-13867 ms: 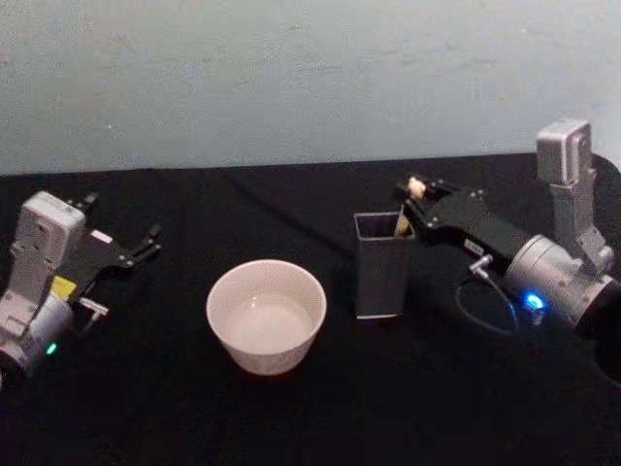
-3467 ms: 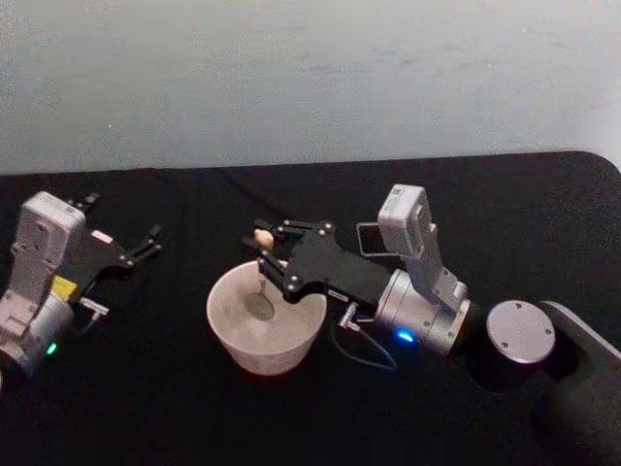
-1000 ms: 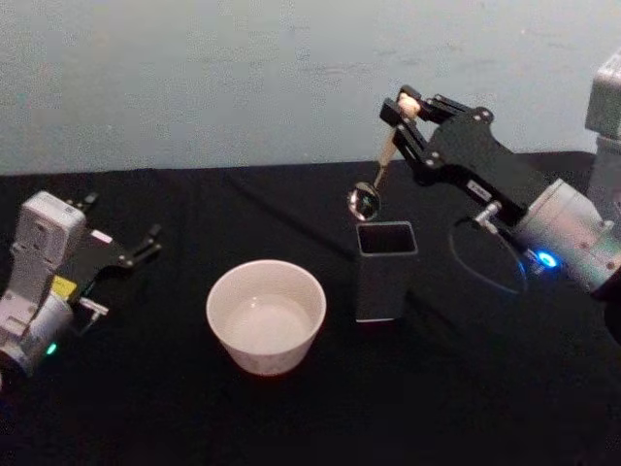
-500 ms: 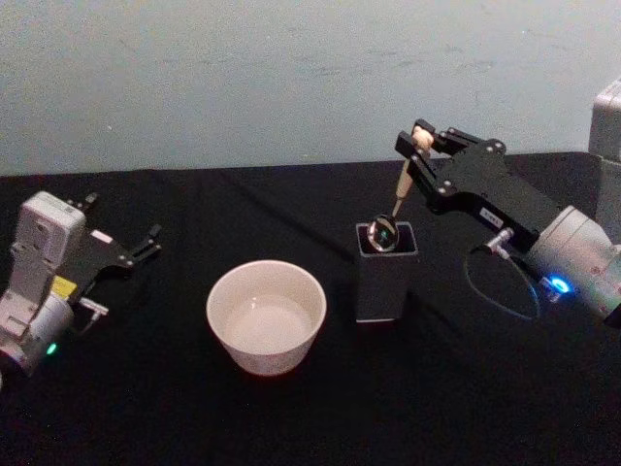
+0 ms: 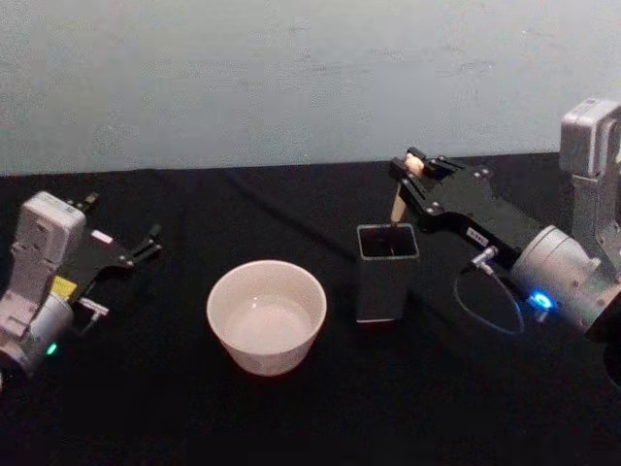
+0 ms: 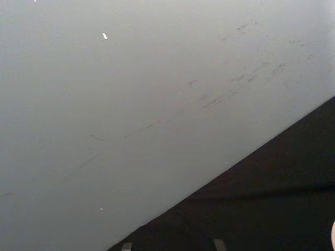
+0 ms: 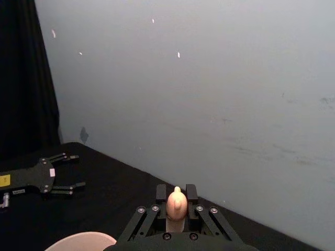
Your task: Pick up the stirring spoon with one hand, stir inside the cup, then place it back in its original position.
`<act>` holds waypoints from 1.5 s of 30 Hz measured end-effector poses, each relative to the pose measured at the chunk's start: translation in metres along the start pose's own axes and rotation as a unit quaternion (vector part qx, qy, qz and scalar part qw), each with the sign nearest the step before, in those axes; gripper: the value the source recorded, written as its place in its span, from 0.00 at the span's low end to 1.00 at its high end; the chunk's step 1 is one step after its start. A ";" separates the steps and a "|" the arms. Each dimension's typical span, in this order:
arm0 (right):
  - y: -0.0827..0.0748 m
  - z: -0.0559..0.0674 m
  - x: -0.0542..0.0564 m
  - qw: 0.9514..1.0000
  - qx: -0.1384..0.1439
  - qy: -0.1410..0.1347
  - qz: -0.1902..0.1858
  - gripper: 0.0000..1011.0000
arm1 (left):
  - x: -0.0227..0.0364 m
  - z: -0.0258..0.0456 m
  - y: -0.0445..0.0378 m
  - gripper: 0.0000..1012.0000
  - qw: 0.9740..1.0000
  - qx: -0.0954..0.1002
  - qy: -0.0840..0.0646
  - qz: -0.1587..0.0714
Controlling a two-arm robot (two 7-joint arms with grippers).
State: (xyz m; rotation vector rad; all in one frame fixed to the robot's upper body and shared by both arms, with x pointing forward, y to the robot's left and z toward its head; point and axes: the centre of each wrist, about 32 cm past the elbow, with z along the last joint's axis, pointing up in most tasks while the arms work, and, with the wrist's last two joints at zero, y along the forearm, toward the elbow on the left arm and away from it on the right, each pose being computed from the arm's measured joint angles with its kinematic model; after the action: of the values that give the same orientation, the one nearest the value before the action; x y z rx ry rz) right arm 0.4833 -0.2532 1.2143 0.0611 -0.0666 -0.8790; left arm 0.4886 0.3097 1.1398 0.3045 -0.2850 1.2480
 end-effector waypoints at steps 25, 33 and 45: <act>0.007 -0.039 -0.010 0.999 -0.026 0.027 -0.028 0.21 | 0.0000 0.0000 0.0000 0.99 1.000 0.000 0.000 0.000; 0.009 -0.046 -0.010 0.998 -0.037 0.030 -0.035 0.21 | 0.0000 0.0000 0.0000 0.99 1.000 0.000 0.000 0.000; 0.008 -0.049 -0.009 0.997 -0.051 0.033 -0.039 0.21 | 0.0000 0.0000 0.0000 0.99 1.000 0.000 0.000 0.000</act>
State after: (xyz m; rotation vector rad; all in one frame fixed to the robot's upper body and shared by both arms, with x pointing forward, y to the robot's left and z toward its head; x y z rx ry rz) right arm 0.4876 -0.2404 1.1659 -0.0031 0.0438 -0.9562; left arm 0.4886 0.3097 1.1398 0.3044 -0.2851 1.2480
